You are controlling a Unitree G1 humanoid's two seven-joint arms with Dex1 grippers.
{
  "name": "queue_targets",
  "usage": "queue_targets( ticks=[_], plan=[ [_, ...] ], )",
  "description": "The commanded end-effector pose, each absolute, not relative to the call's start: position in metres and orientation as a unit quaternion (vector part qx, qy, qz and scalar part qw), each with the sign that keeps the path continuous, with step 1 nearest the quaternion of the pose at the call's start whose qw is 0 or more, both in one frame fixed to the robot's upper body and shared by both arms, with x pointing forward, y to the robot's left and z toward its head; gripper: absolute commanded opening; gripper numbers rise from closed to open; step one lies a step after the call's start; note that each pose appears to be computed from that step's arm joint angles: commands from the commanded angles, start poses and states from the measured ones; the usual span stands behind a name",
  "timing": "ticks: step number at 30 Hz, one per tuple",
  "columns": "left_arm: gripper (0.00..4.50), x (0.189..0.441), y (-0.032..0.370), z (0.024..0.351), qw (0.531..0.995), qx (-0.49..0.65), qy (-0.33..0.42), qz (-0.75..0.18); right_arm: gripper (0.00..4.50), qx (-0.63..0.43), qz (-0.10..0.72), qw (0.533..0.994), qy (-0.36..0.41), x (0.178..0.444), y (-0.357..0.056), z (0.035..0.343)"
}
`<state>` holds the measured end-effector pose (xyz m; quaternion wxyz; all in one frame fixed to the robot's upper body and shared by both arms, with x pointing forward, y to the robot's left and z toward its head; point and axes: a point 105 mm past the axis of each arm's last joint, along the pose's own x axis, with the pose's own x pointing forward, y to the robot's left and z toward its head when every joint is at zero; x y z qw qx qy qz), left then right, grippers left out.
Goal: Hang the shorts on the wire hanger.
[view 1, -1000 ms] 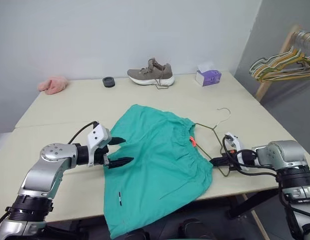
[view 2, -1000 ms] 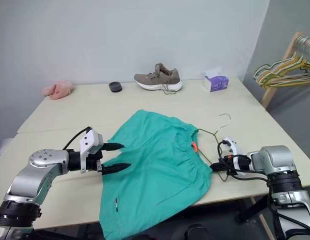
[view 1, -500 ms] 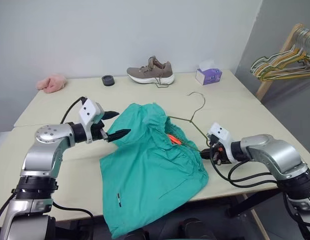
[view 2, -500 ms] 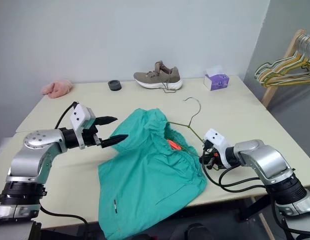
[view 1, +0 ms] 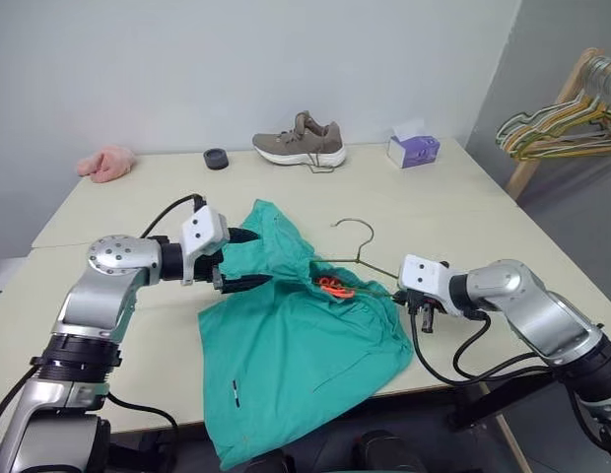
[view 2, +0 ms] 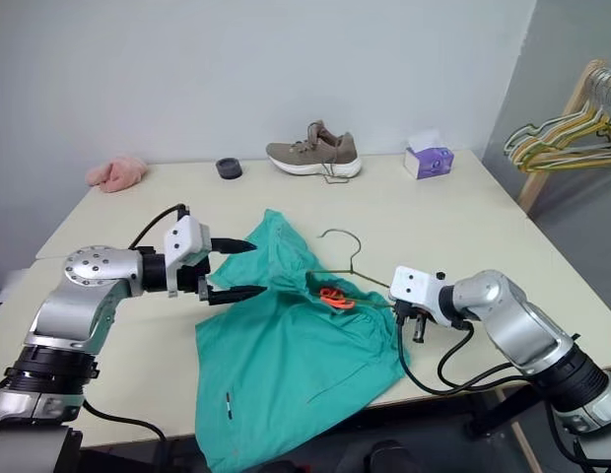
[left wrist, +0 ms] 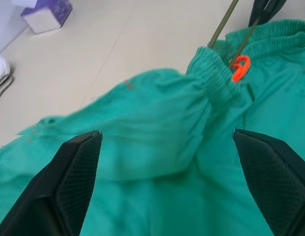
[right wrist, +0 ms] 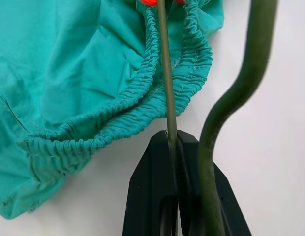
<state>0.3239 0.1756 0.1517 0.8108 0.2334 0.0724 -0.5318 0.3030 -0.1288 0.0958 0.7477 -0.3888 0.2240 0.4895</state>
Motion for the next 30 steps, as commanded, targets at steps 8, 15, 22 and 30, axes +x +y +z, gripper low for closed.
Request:
queue_targets(
  ticks=[8,15,22,30],
  plan=[
    [4.48,0.324,0.157,0.148,0.782,0.276,0.056,-0.556,0.0,-0.447,0.498,0.725,0.163,0.302,-0.118,0.113],
    [4.48,0.321,0.156,0.132,0.76,0.301,0.075,-0.572,0.0,-0.46,0.507,0.718,0.125,0.301,-0.104,0.129],
    [3.9,0.32,0.152,0.126,0.757,0.291,0.071,-0.58,0.0,-0.449,0.52,0.718,0.11,0.296,-0.093,0.138],
    [1.36,0.317,0.149,0.124,0.759,0.274,0.073,-0.585,0.0,-0.45,0.533,0.709,0.104,0.291,-0.089,0.139]
  ],
)
